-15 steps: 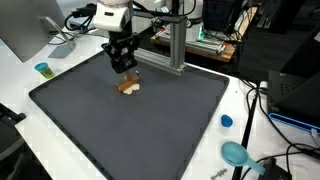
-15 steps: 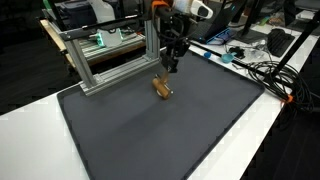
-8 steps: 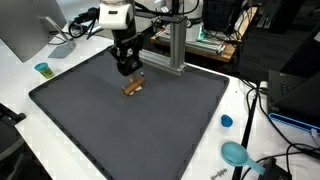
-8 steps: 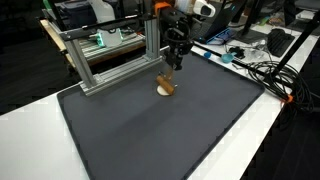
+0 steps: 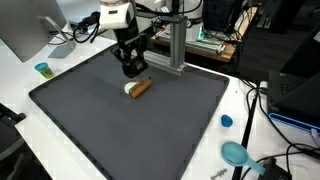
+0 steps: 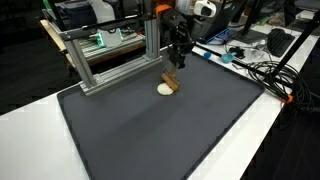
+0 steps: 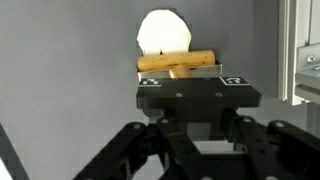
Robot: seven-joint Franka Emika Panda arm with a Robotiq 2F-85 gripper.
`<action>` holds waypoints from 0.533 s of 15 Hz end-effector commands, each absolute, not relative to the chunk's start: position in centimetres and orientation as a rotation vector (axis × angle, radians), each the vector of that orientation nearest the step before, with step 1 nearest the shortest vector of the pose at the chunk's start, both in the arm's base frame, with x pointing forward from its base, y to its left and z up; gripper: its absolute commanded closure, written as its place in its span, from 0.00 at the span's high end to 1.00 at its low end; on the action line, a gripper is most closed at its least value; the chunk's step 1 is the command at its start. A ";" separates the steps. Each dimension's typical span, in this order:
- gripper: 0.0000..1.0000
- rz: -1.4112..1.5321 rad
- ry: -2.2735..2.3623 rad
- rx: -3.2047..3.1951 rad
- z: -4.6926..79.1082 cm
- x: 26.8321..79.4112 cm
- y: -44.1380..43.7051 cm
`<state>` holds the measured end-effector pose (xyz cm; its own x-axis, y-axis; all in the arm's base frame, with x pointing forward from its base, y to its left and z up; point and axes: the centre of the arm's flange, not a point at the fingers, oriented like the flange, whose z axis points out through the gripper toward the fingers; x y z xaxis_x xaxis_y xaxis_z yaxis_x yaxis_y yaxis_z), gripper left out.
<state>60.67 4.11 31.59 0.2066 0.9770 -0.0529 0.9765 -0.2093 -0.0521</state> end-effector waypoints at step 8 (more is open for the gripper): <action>0.22 0.069 -1.887 -2.526 36.5 61.4 1.3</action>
<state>61.18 1.74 36.44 0.2704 0.9622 -0.0335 0.9615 -0.2716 -0.0407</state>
